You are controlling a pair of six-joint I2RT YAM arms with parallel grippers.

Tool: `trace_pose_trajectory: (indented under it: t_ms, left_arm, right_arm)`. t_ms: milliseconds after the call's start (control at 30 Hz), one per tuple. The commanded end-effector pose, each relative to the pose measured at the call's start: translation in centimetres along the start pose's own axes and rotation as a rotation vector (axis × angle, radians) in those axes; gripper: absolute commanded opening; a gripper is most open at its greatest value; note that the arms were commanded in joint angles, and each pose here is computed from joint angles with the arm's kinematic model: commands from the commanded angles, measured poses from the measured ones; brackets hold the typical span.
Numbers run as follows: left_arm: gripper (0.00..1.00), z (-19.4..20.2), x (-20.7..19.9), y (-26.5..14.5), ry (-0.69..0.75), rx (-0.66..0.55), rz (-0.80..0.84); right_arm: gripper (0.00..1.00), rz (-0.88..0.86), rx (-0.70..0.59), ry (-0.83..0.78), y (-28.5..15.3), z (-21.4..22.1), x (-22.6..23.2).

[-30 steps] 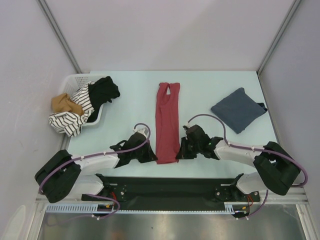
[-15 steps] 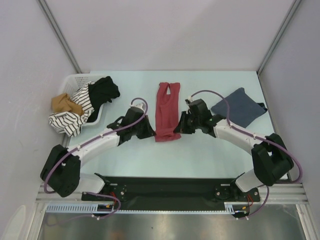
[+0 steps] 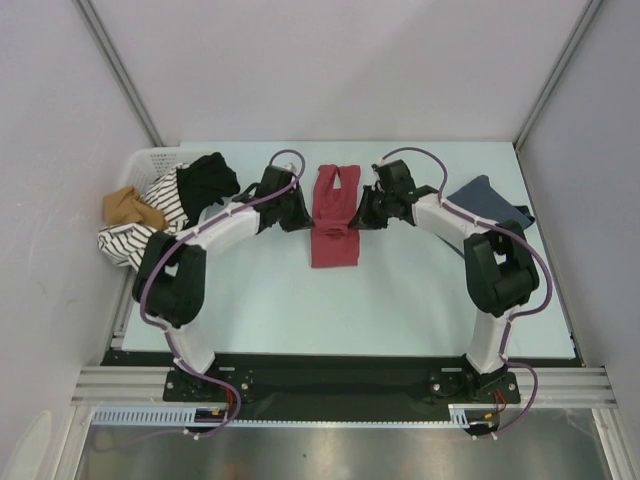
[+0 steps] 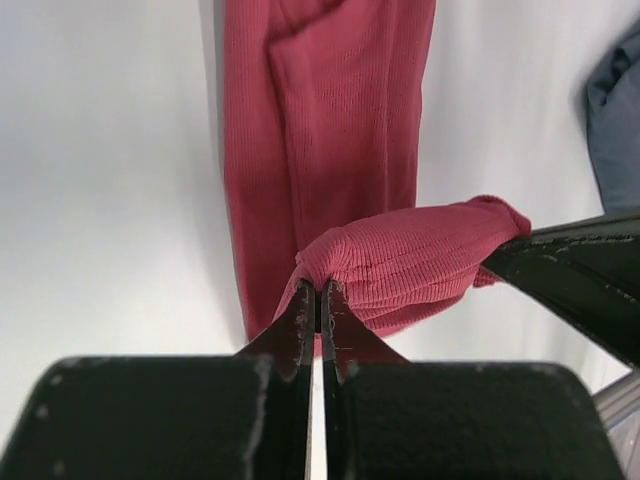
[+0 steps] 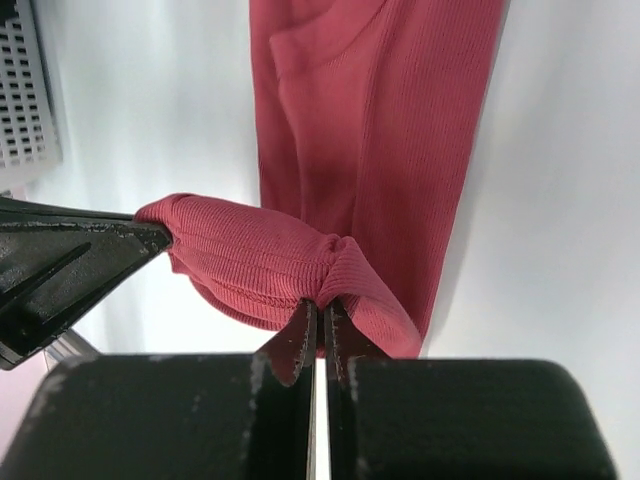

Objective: Fold and stack the tank tops
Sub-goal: Fold the tank top

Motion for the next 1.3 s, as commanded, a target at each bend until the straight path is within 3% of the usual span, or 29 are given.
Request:
trace_pose_trajectory:
  t_ms: [0, 467, 500, 533, 567, 600, 667, 867, 967, 1067, 1267]
  left_arm:
    - [0.00, -2.8, -1.9, 0.7, 0.040, -0.030, 0.022]
    - [0.02, -5.8, -1.0, 5.6, -0.006, -0.008, -0.020]
    - [0.09, -6.0, -0.9, 5.9, -0.007, -0.007, -0.018]
    - [0.22, -6.1, -0.7, 6.4, -0.007, -0.005, -0.017]
    - [0.42, -6.7, -1.1, 6.5, 0.000, -0.013, -0.004]
    - [0.70, -7.2, -1.1, 6.6, -0.002, -0.023, -0.006]
    - [0.81, -7.7, -1.3, 6.4, 0.006, -0.026, -0.011]
    - [0.89, -7.8, -1.4, 2.6, 0.039, -0.090, 0.005]
    - [0.88, -5.9, -1.2, 0.9, 0.045, -0.080, 0.047]
    - [0.81, -3.7, -1.2, -0.2, 0.056, -0.055, 0.102]
    - [0.57, 0.3, -3.7, -0.5, 0.100, 0.034, 0.247]
  right_arm:
    - [0.01, -0.002, -0.013, -0.007, 0.5, -2.2, -0.7]
    - [0.08, 0.019, -0.034, 0.030, 4.3, -6.4, -3.5]
    - [0.17, 0.016, -0.041, 0.032, 4.4, -6.6, -3.4]
    - [0.25, 0.020, -0.048, 0.044, 4.6, -6.9, -3.7]
    - [0.39, 0.046, -0.066, 0.055, 4.6, -7.2, -4.3]
    - [0.69, 0.054, -0.086, 0.059, 4.5, -7.7, -4.5]
    - [0.78, 0.070, -0.115, 0.058, 3.8, -7.8, -4.7]
    - [0.77, 0.076, -0.186, 0.023, 0.7, -7.0, -4.6]
    - [0.65, 0.016, -0.190, -0.005, -0.1, -5.0, -3.9]
    - [0.57, -0.069, -0.155, -0.019, -0.2, -2.3, -2.8]
    - [0.34, -0.222, -0.134, -0.077, 0.1, -0.5, -0.1]
Point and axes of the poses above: each gripper's point midway between its finger pads, its own y axis out along the fingers, its own x axis along the line the jaws close on, z = x × y, the point moved 1 cm from there along -y, back along the fingers, and after that the axes turned 13 degrees about -y, right-handed, at the moved point
